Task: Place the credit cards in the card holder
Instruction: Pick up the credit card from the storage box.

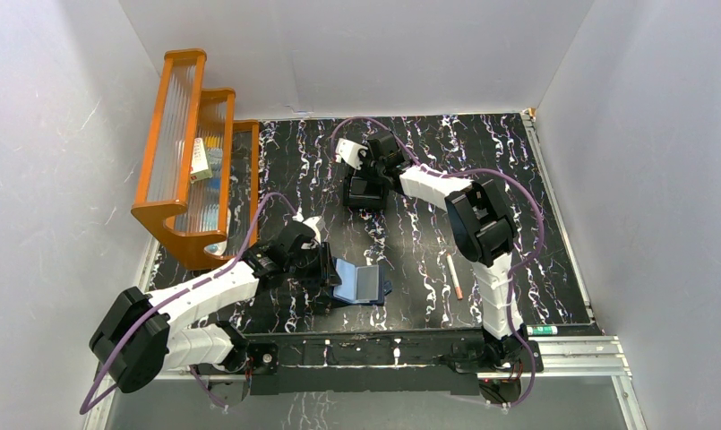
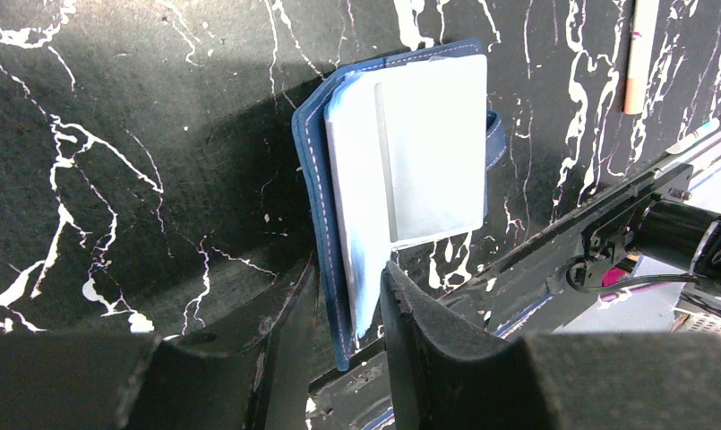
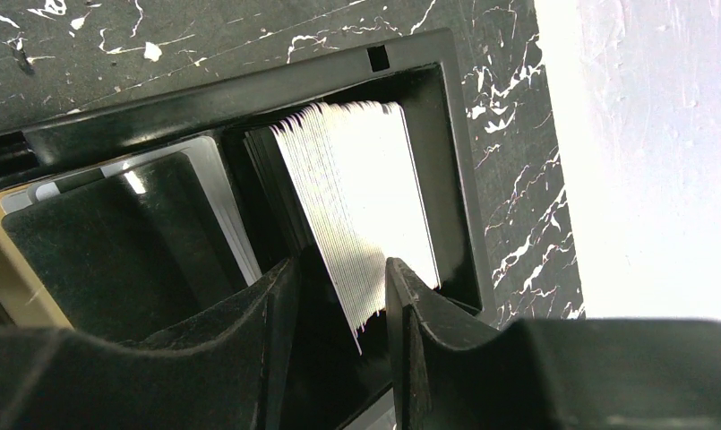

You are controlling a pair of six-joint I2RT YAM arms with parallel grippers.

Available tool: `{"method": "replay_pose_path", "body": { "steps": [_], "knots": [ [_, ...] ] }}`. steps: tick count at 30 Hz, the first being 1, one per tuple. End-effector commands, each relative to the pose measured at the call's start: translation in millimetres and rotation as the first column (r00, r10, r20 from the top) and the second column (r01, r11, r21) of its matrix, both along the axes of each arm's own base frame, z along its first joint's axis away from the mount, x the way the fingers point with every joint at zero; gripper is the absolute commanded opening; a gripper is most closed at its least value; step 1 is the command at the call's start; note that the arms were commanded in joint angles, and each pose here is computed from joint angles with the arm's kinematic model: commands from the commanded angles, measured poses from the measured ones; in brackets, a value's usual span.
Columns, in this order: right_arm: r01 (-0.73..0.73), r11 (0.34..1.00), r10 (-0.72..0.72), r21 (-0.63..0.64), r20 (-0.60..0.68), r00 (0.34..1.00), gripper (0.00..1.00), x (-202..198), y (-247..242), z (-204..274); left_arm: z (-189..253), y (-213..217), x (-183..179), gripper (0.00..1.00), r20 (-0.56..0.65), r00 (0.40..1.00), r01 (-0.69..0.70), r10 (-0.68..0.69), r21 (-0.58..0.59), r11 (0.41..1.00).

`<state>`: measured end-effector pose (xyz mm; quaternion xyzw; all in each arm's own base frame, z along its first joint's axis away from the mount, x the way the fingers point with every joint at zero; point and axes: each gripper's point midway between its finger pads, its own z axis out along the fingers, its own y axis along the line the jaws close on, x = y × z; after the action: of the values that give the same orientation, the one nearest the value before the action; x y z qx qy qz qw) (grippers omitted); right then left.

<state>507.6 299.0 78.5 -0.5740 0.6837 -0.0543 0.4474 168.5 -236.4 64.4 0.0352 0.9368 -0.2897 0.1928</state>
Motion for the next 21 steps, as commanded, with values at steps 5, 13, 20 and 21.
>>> {"method": "replay_pose_path", "body": {
  "steps": [5,13,20,21],
  "knots": [
    [0.016,0.995,-0.028,0.095,0.124,0.992,0.47,22,7,55,6,0,-4,0.31,0.011,1.000,0.002,-0.002,-0.027,1.000],
    [0.018,0.991,-0.037,0.131,0.144,0.989,0.42,25,10,73,7,-3,-3,0.31,0.009,1.000,0.007,-0.007,-0.032,0.999],
    [0.018,0.990,-0.036,0.141,0.128,0.991,0.32,24,12,75,9,-4,-1,0.31,0.014,1.000,0.011,-0.011,-0.032,0.999],
    [0.014,0.990,-0.031,0.139,0.122,0.992,0.25,23,12,74,9,-4,-2,0.31,0.013,1.000,0.012,-0.012,-0.033,0.999]
  ]
}}
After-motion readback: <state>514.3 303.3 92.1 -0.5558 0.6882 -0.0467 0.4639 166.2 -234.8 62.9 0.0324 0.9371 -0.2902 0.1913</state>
